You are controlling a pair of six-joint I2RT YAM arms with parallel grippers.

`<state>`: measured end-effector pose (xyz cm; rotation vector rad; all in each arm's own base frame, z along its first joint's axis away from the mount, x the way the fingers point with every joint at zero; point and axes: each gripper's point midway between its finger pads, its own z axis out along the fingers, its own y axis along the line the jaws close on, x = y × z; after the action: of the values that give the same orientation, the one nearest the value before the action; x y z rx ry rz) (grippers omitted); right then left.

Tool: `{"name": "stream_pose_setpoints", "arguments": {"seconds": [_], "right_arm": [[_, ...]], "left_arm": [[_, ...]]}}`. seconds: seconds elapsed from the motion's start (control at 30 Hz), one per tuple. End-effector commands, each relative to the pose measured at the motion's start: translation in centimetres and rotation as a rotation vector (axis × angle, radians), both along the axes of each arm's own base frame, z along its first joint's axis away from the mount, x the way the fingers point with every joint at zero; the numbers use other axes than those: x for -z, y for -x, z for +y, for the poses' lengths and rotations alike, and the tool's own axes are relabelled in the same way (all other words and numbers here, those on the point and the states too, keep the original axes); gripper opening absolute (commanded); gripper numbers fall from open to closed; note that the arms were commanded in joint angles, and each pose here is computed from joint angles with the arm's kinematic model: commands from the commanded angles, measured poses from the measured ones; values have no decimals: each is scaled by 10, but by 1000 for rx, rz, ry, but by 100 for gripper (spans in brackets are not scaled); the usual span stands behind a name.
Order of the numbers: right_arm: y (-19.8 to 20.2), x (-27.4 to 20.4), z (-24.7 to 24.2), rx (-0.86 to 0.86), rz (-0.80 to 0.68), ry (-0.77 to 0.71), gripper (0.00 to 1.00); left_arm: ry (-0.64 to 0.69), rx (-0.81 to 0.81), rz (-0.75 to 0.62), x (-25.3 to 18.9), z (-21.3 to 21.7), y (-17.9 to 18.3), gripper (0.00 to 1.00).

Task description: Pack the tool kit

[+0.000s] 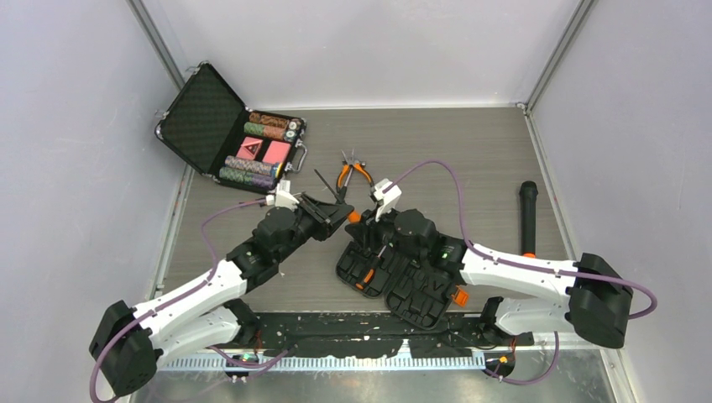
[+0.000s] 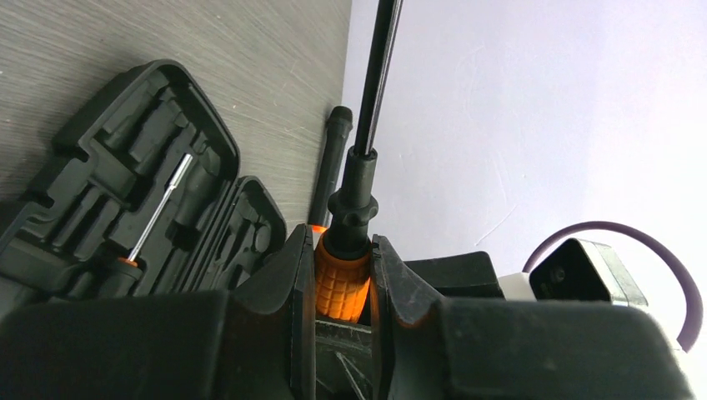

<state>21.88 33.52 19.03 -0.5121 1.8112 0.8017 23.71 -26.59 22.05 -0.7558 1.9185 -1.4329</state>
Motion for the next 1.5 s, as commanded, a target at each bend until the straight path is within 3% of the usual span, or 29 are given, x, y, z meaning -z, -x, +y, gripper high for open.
{"name": "stream_pose_setpoints", "arguments": {"seconds": [0.0,0.03,0.17,0.3,0.43,0.53,0.63,0.83,0.97,1.17,1.27,1.37,1.47], "right_arm": [[-3,-35,-6,4,-90,-56,11],[-2,-36,-7,0,-94,-50,7],[-1,-36,-20,-8,-105,-1,5],[-2,-33,-40,-21,-72,42,5],[5,-28,-65,-94,-4,80,5],[12,-28,-76,-158,28,102,5],[24,-37,-80,-228,34,128,6],[50,-48,-78,-374,50,138,5],[61,-57,-80,-419,49,135,5],[72,-64,-79,-476,51,126,5],[75,-66,-79,-489,53,126,5],[77,-68,-79,-500,52,121,5],[77,-70,-78,-504,44,117,5]], "left_arm": [[46,-3,-68,-21,-3,-1,2],[28,-3,-73,-19,-1,-1,7],[-107,-15,-136,-16,12,0,37],[-414,-11,-297,-26,38,-1,68],[-800,60,-574,-53,68,0,80],[-1054,243,-819,-65,70,7,84],[-1259,458,-1014,-65,66,15,86],[-1512,628,-1362,-60,48,18,90],[-1573,673,-1557,-59,30,24,89],[-1606,713,-1657,-54,10,23,84],[-1627,743,-1683,-50,3,24,78],[-1636,767,-1693,-47,-3,24,64],[-1632,792,-1691,-42,-6,27,41]]}}
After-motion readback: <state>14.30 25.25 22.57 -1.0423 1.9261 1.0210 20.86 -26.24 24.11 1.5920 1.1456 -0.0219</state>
